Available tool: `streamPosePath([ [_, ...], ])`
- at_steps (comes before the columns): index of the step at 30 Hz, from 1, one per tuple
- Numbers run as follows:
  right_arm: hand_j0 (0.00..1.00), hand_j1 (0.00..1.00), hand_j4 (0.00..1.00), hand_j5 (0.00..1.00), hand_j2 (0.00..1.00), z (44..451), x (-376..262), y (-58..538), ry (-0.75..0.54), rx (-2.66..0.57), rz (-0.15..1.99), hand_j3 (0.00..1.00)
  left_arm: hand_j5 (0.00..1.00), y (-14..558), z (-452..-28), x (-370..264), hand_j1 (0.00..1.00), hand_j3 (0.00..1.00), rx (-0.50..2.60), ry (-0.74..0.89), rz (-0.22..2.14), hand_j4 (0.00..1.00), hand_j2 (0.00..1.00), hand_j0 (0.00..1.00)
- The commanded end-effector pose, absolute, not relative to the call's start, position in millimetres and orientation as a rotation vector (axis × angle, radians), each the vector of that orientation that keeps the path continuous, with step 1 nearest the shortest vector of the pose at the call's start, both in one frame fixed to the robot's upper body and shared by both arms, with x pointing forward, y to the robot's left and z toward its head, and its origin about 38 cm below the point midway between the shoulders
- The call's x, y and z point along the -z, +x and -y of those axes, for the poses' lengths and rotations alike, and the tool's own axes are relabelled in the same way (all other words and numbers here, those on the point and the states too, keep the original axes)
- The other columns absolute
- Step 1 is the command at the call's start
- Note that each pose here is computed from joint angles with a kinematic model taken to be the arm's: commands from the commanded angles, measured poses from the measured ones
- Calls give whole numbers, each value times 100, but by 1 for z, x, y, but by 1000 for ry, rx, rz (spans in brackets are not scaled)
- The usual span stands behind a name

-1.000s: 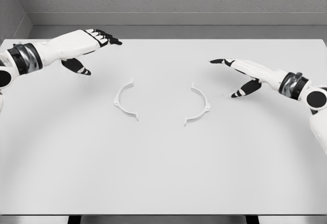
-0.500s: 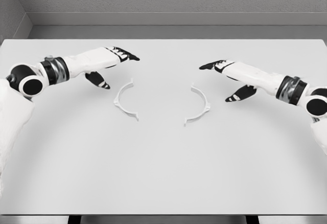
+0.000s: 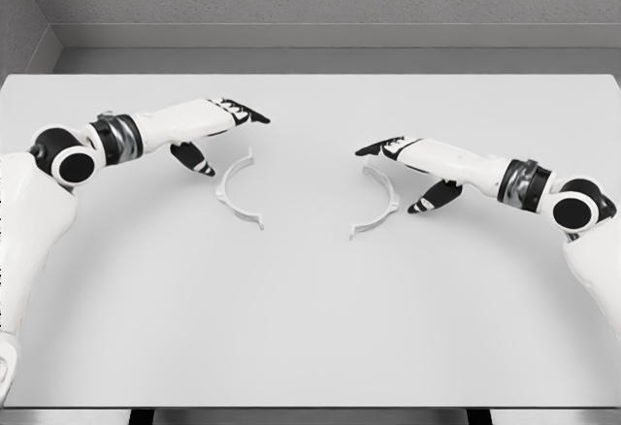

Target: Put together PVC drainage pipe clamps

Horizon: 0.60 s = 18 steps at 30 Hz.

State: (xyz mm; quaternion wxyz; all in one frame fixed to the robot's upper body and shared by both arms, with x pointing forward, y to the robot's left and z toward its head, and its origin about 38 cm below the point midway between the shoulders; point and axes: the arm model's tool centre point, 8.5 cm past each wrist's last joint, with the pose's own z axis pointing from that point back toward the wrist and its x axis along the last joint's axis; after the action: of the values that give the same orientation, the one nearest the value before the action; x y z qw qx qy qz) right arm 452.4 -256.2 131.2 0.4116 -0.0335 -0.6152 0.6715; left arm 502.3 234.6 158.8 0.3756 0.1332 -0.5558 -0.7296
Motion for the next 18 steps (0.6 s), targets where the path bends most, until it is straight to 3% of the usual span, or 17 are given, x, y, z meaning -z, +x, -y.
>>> streamPosePath([
  [1,100,100,100,100,100,256,-131,453,-80,-1681,1549,100,100,504,-235,-151,100,100,1853,327,1401,100,100,100],
  [18,100,100,100,100,100,227,-131,454,-33,-1674,1602,100,100,509,-225,-151,100,100,1853,314,1406,100,100,100],
])
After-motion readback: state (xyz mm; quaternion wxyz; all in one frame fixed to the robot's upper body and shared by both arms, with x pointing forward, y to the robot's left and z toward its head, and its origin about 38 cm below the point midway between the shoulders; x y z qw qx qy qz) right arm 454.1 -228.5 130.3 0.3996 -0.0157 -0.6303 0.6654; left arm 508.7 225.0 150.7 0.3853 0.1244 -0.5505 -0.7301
